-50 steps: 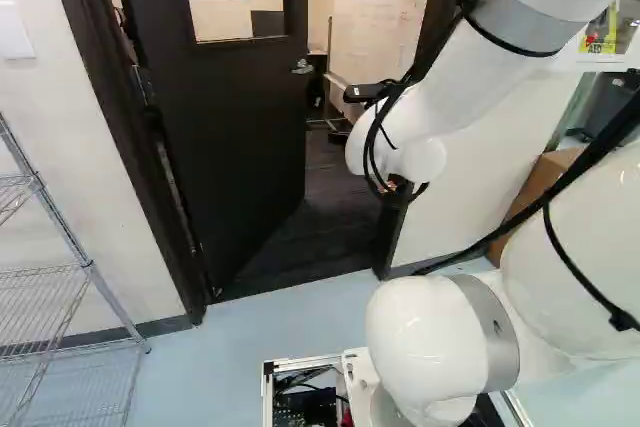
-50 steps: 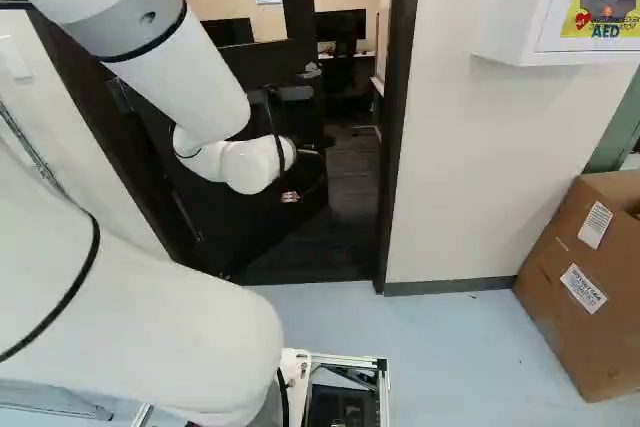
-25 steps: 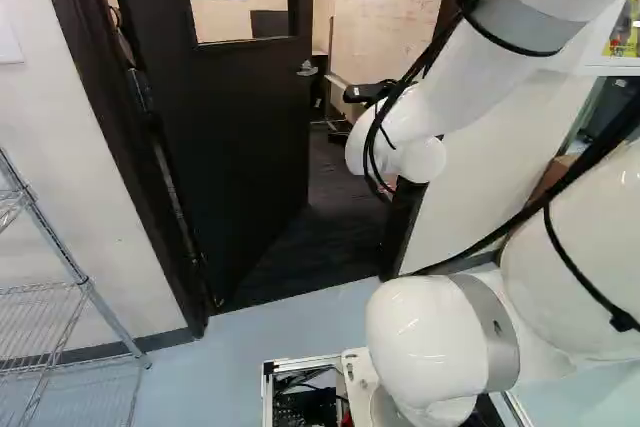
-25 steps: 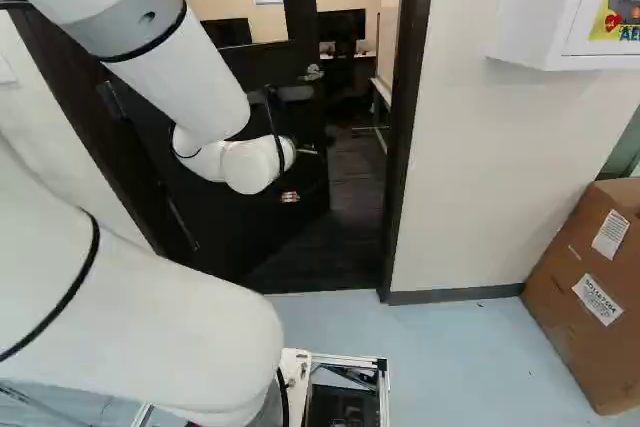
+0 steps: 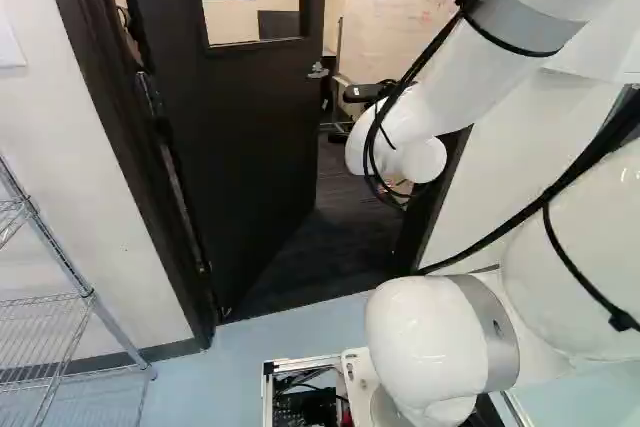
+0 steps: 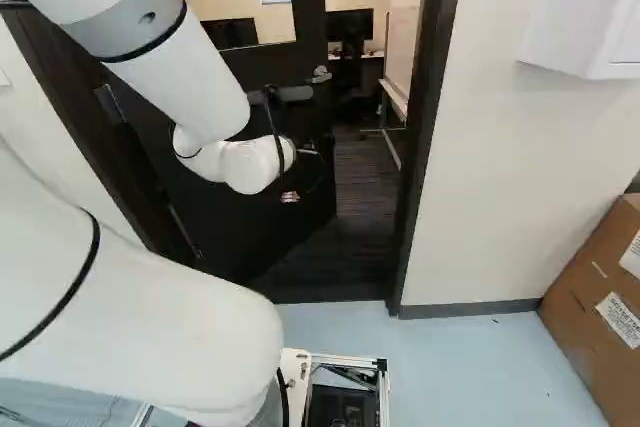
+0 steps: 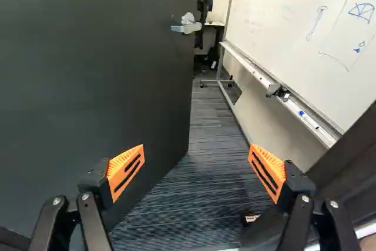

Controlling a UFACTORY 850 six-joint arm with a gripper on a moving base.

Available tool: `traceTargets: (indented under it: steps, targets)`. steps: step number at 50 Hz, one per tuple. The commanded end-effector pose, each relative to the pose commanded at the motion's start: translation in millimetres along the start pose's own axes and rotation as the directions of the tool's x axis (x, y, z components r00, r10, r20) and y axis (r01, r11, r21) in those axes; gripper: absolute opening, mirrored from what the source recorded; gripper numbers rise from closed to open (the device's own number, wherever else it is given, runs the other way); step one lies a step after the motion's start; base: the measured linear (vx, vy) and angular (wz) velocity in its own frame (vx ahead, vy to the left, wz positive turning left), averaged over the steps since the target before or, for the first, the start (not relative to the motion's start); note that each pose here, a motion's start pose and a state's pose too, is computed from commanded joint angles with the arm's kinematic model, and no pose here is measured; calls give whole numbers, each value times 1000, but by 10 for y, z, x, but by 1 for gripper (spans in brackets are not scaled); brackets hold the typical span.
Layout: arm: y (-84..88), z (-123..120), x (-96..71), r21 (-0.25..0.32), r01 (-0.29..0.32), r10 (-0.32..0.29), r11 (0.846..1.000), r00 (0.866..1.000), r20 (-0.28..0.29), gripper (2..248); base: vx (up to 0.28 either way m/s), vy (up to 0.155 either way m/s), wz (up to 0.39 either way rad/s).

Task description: Open the door and move inside

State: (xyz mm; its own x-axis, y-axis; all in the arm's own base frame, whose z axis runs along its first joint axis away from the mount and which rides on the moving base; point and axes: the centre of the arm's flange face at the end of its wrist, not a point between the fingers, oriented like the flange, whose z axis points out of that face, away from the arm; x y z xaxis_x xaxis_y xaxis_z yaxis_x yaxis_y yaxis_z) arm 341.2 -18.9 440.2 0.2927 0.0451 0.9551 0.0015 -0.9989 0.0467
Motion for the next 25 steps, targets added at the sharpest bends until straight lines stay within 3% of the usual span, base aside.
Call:
traceTargets:
  steps: [11,25]
  targets:
    - [0,0,0,0,0,0,1000,1000,0,247,105,75,95]
    - [0,0,0,0,0,0,1000,1000,0,247,100,52,-1]
